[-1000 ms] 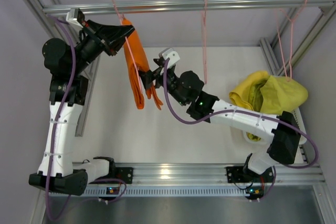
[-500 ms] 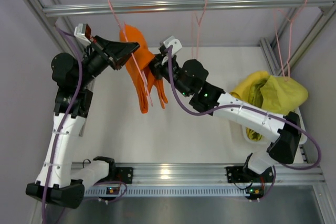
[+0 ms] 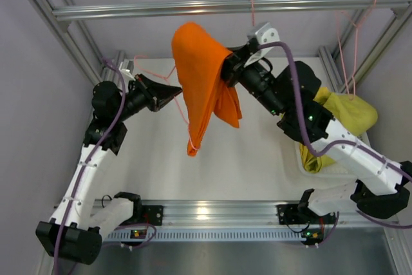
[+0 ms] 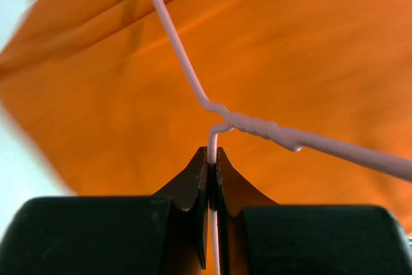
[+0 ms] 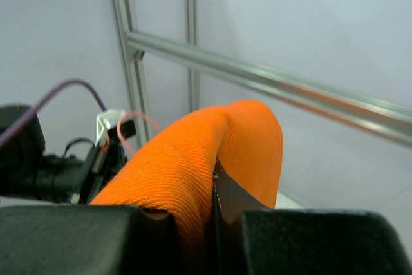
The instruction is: Remove the trousers from the hanger
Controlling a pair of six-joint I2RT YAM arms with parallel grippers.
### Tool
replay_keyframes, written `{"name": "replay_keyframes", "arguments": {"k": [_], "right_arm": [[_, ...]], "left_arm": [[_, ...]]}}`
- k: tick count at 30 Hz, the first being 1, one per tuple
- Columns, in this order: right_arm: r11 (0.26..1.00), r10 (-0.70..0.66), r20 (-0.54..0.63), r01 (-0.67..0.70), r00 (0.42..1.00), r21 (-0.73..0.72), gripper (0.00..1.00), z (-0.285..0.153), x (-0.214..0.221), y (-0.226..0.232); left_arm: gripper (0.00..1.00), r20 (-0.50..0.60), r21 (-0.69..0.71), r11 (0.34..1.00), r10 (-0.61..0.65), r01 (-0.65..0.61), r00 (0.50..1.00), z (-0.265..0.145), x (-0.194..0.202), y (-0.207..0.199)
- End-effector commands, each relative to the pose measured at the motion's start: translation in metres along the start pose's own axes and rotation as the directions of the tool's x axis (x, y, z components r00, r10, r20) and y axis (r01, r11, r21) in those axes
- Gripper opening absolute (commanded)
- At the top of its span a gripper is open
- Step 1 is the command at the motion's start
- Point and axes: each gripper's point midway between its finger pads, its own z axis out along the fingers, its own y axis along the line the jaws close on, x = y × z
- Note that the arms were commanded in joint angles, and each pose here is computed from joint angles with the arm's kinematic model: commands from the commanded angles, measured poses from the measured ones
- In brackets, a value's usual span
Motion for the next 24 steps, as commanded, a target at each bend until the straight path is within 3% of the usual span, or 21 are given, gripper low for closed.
{"name": "replay_keyframes", "arguments": {"k": [1, 8, 13, 17, 18, 22, 24], "right_arm": [[0.998, 0.000, 0.483, -0.029, 0.876, 0.052, 0.00, -0.063, -0.193, -0.033], [0.968, -0.227, 0.590, 0.112, 0.775, 0.225, 0.00, -0.120, -0.263, -0.063], [0.877, -0.430, 0.563, 0.179, 0.706, 0.446, 0.00, -0.177, -0.294, -0.105], [0.747, -0.583, 0.431, 0.245, 0.689, 0.618, 0.00, -0.226, -0.297, -0.130], [0.686, -0.621, 0.366, 0.254, 0.693, 0.682, 0.00, -0.240, -0.295, -0.141], [0.517, -0.695, 0.192, 0.296, 0.693, 0.803, 0.00, -0.305, -0.293, -0.148], [0.417, -0.694, 0.043, 0.353, 0.719, 0.838, 0.00, -0.324, -0.276, -0.155]], "left_arm": [[0.00, 0.007, -0.020, 0.995, 0.098, -0.098, 0.995, -0.003, 0.004, 0.015], [0.00, -0.015, -0.083, 0.988, 0.128, -0.129, 0.992, -0.006, 0.011, 0.042], [0.00, -0.019, -0.071, 0.984, 0.163, -0.163, 0.987, -0.006, 0.010, 0.036], [0.00, -0.011, -0.036, 0.981, 0.193, -0.193, 0.981, -0.006, 0.008, 0.025], [0.00, -0.008, -0.033, 0.980, 0.196, -0.196, 0.981, -0.006, 0.007, 0.024], [0.00, -0.010, -0.031, 0.982, 0.188, -0.188, 0.982, -0.003, 0.006, 0.027], [0.00, -0.007, -0.023, 0.982, 0.185, -0.185, 0.983, 0.000, 0.004, 0.026]]}}
